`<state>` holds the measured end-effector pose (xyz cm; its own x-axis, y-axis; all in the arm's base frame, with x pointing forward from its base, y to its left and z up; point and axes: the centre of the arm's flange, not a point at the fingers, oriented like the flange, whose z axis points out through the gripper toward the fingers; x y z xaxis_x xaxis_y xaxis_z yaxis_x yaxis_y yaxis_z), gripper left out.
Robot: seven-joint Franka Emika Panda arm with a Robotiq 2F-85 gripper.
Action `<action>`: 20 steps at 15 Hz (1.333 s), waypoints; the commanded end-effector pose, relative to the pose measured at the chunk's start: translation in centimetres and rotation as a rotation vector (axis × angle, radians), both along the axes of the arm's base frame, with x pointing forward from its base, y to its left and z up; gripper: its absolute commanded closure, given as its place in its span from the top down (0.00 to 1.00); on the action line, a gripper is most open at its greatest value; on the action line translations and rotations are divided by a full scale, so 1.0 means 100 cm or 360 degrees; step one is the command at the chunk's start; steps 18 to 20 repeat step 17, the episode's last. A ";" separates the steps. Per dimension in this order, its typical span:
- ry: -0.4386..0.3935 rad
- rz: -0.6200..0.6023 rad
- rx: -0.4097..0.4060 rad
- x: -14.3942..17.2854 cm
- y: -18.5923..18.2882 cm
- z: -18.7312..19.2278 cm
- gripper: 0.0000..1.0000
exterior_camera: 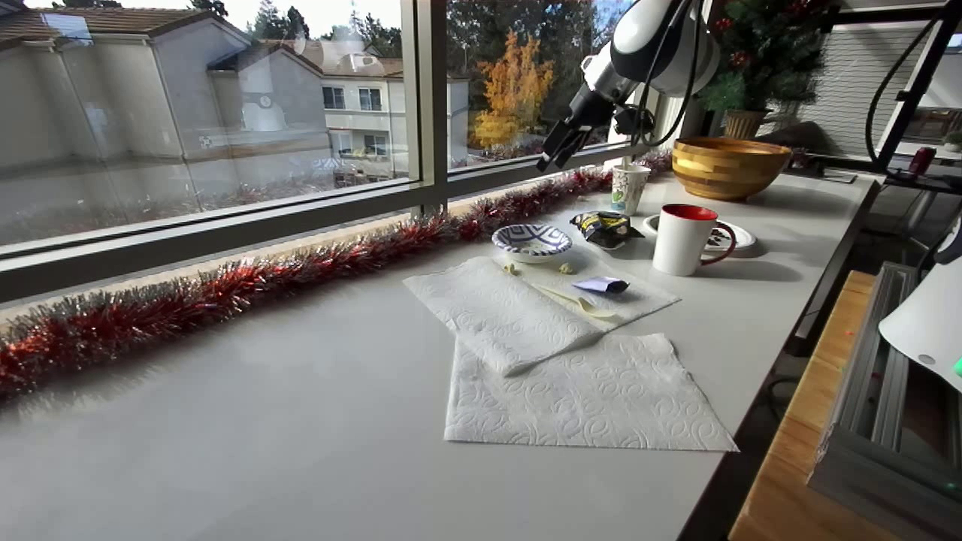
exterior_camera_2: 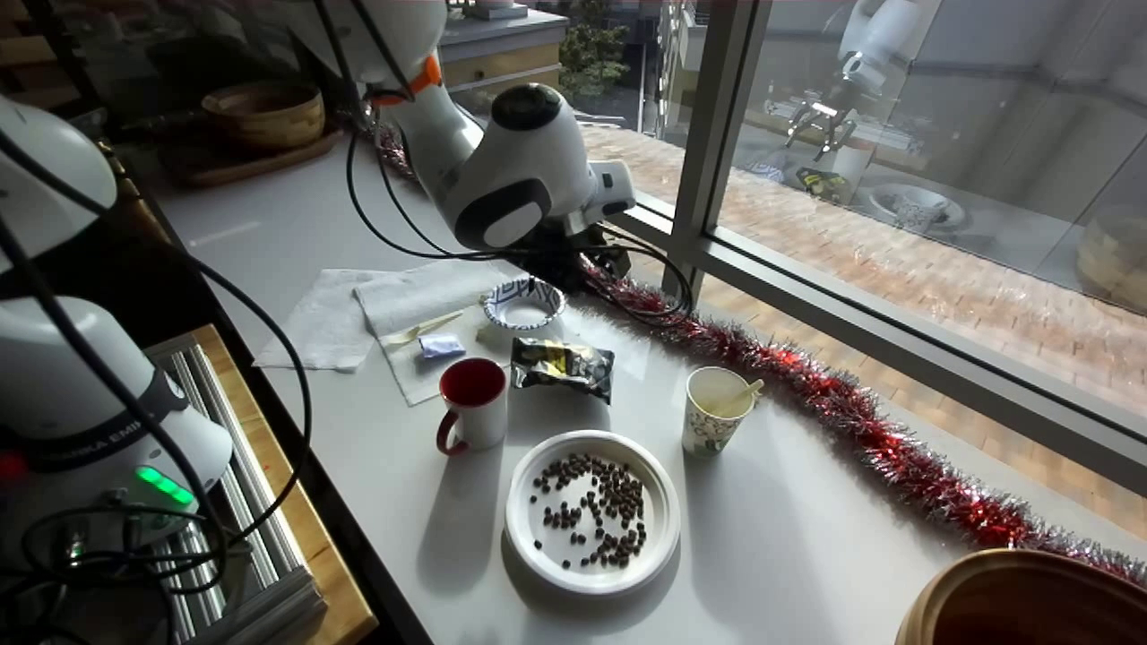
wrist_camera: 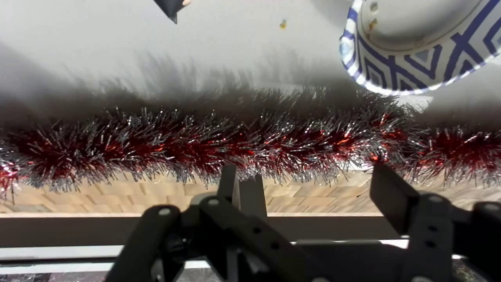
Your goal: Pour the blue plate's contents into the cup
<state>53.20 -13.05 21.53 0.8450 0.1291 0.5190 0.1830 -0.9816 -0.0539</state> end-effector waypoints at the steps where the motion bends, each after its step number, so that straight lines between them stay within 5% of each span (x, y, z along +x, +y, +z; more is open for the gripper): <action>1: -0.0103 -0.0018 -0.0292 -0.014 -0.012 0.027 1.00; 4: -0.0173 -0.0042 -0.0512 -0.022 -0.037 0.051 1.00; 9: 0.0098 -0.0165 -0.0740 -0.044 -0.080 0.098 1.00; 12: 0.0375 -0.0120 -0.0697 -0.052 -0.106 0.116 1.00; 13: 0.0239 -0.0170 -0.0704 -0.061 -0.128 0.110 1.00; 20: 0.0342 -0.0118 -0.0690 -0.058 -0.113 0.108 1.00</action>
